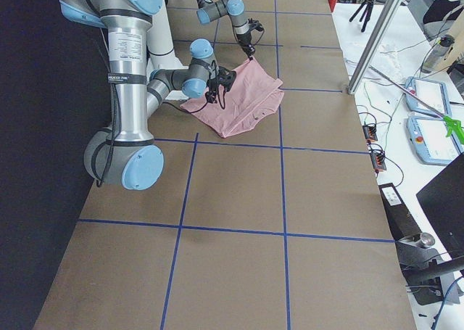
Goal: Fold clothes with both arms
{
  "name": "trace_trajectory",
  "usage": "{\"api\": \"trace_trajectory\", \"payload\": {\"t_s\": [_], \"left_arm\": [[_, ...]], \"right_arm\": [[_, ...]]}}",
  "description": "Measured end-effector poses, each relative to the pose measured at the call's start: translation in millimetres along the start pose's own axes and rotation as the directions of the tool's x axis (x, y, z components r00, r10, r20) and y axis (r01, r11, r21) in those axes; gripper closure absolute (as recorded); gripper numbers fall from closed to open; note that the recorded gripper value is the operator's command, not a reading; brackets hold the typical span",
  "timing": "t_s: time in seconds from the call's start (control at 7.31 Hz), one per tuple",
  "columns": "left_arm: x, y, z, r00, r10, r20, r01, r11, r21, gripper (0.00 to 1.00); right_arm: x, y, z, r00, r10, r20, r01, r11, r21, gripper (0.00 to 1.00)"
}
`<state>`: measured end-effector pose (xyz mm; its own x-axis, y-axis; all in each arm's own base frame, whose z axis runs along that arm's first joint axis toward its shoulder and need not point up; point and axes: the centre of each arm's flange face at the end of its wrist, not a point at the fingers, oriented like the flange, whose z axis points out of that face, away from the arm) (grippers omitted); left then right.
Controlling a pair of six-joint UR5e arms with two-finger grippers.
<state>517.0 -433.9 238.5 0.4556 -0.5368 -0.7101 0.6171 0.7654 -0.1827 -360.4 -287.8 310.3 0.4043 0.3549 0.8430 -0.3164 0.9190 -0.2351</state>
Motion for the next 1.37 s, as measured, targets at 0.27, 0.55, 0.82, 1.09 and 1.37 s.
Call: {"api": "trace_trajectory", "payload": {"t_s": [0.27,0.55,0.82,1.09,1.37], "left_arm": [[50.7,-85.2,50.3,0.996,0.060,-0.064,-0.054,0.993,0.104,1.00],[88.3,-152.6,84.4,0.985,0.130,-0.114,-0.106,0.974,0.199,0.72],[104.0,-173.9,103.3,0.974,0.173,-0.148,-0.132,0.959,0.252,0.00],[110.3,-177.1,106.0,0.967,0.203,-0.157,-0.157,0.952,0.264,0.00],[112.8,-172.2,91.6,0.963,0.209,-0.168,-0.171,0.962,0.214,0.00]], "right_arm": [[5.7,-18.3,7.2,1.000,0.023,-0.018,-0.022,0.999,0.032,0.00],[2.2,-26.1,8.1,0.999,0.031,-0.013,-0.030,0.998,0.048,0.00],[1.6,-28.9,10.8,0.999,0.033,-0.014,-0.032,0.998,0.055,0.00],[1.7,-30.4,11.9,0.999,0.034,-0.015,-0.033,0.998,0.062,0.00],[-0.5,-30.1,11.3,0.999,0.034,-0.013,-0.033,0.998,0.061,0.00]]}}
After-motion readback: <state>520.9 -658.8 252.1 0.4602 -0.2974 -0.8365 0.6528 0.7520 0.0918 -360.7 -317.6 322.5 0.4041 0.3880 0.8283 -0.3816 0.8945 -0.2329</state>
